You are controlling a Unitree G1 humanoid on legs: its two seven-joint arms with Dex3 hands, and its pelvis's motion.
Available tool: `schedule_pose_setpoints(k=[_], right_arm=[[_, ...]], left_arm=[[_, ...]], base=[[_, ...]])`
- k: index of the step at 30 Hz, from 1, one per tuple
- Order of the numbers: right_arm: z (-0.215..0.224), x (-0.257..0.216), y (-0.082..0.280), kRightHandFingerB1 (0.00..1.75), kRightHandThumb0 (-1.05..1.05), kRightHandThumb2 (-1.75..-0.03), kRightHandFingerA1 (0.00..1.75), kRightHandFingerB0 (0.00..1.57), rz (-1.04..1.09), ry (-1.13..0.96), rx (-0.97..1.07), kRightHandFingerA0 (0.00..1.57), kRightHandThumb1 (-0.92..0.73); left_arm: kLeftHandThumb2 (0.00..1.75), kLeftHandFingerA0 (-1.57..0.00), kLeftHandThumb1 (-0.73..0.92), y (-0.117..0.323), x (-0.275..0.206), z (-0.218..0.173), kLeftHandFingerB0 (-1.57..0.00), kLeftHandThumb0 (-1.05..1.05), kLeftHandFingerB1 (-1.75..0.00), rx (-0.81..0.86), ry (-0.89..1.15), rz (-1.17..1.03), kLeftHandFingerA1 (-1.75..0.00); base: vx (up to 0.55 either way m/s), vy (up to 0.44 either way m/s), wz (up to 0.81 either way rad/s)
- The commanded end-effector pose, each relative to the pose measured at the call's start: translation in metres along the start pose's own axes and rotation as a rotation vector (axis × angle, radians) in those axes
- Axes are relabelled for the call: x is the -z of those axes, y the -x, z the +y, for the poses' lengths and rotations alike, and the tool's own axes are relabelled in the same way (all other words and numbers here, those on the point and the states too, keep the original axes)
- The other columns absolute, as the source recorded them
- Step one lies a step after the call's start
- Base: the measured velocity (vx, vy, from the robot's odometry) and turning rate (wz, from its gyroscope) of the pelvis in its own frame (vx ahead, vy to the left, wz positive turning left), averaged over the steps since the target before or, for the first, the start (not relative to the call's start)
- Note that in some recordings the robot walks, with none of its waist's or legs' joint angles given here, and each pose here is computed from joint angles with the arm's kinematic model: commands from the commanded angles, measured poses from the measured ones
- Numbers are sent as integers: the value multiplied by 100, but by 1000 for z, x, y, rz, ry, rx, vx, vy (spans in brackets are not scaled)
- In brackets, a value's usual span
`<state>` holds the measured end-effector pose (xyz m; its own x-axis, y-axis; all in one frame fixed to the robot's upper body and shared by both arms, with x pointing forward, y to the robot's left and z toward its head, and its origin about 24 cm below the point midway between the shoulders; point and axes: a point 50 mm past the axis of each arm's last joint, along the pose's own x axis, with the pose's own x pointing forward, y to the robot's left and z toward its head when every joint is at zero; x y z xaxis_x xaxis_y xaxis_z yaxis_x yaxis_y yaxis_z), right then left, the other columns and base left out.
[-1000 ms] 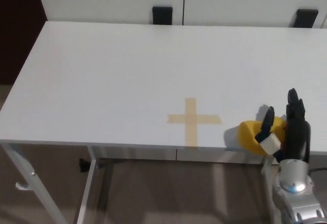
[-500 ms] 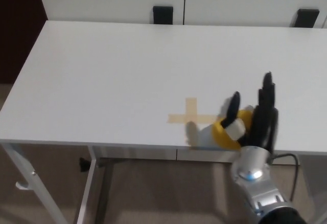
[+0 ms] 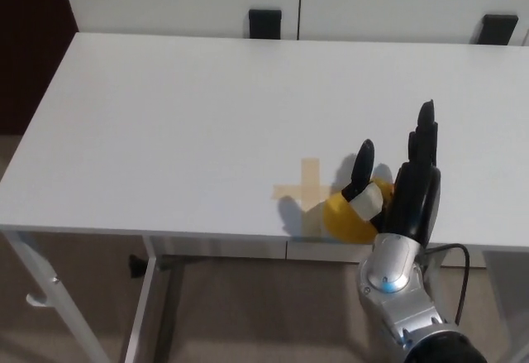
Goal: The robot uses its right hand to push the yellow duck toy to the center of the white desk.
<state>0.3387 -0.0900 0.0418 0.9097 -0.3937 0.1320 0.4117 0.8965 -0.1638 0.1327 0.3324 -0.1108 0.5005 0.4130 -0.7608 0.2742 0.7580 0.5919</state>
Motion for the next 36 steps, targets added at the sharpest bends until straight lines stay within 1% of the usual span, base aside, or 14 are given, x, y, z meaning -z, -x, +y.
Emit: schedule_pose_setpoints(k=[1, 3, 5, 6, 7, 8, 14, 15, 22, 30, 31, 34, 35, 36], right_arm=[[20, -6, 16, 0, -95, -102, 12, 0, -12, -72, -34, 0, -74], [19, 1, 21, 0, -96, -103, 11, 0, 6, -76, -35, 0, -75], [18, 6, 24, 0, -96, -103, 11, 0, 22, -74, -35, 0, -75], [17, 8, 24, 0, -99, -106, 11, 0, 33, -77, -33, 0, -77], [16, 9, 24, 0, -99, -106, 11, 0, 38, -81, -31, 0, -77], [15, 9, 23, 0, -100, -106, 11, 0, 44, -89, -26, 0, -77], [15, 8, 22, 0, -97, -104, 11, 0, 51, -122, -25, 0, -75], [15, 7, 22, 5, -92, -99, 17, 8, 47, -124, -27, 0, -67], [28, 5, 30, 0, -97, -106, 11, 0, 60, -146, -114, 0, -79], [43, 0, 35, 0, -98, -108, 9, 0, 79, -165, -236, 0, -80], [47, -1, 36, 0, -102, -112, 6, 0, 92, -163, -283, 0, -85], [49, -1, 36, 0, -103, -113, 5, 0, 110, -164, -308, 0, -86], [50, -1, 36, 0, -103, -114, 6, 0, 116, -165, -313, 0, -86], [50, -1, 36, 0, -103, -114, 6, 0, 116, -165, -313, 0, -86]], left_arm=[[167, -138, -54, 0, -4, -1, -150, 45, -94, 20, 59, -22, -102], [148, -142, -48, -1, -4, 0, -155, 44, -79, 18, 57, -23, -89], [148, -142, -48, -1, -4, 1, -155, 44, -79, 17, 68, -21, -89], [170, -139, -51, -1, -5, 2, -148, 51, -94, 15, 69, -22, -100], [170, -139, -51, -1, -5, 2, -148, 51, -94, 14, 67, -23, -100], [144, -144, -48, -1, -6, 2, -153, 41, -81, 11, 58, -28, -87], [143, -145, -49, -1, -8, 2, -153, 35, -81, 7, 36, -41, -88], [169, -145, -58, -1, -9, 2, -152, 36, -93, 7, 40, -41, -99], [158, -149, -47, -2, -12, -1, -156, 32, -87, 6, 35, -48, -89], [175, -149, -50, -3, -19, -3, -154, 54, -95, 21, 48, -49, -94], [89, -144, -17, -4, -22, -3, -141, 10, -123, 19, 35, -60, -126], [89, -144, -16, -4, -24, -4, -141, 10, -124, 18, 24, -68, -126], [126, -157, -44, -4, -24, -4, -157, 22, -90, 17, 11, -70, -85], [126, -157, -44, -4, -24, -4, -157, 22, -90, 17, 11, -70, -85]], base=[[0, 0, 0], [0, 0, 0], [0, 0, 0], [0, 0, 0], [0, 0, 0], [0, 0, 0], [0, 0, 0], [0, 0, 0], [0, 0, 0], [0, 0, 0], [0, 0, 0], [0, 0, 0], [0, 0, 0], [0, 0, 0]])
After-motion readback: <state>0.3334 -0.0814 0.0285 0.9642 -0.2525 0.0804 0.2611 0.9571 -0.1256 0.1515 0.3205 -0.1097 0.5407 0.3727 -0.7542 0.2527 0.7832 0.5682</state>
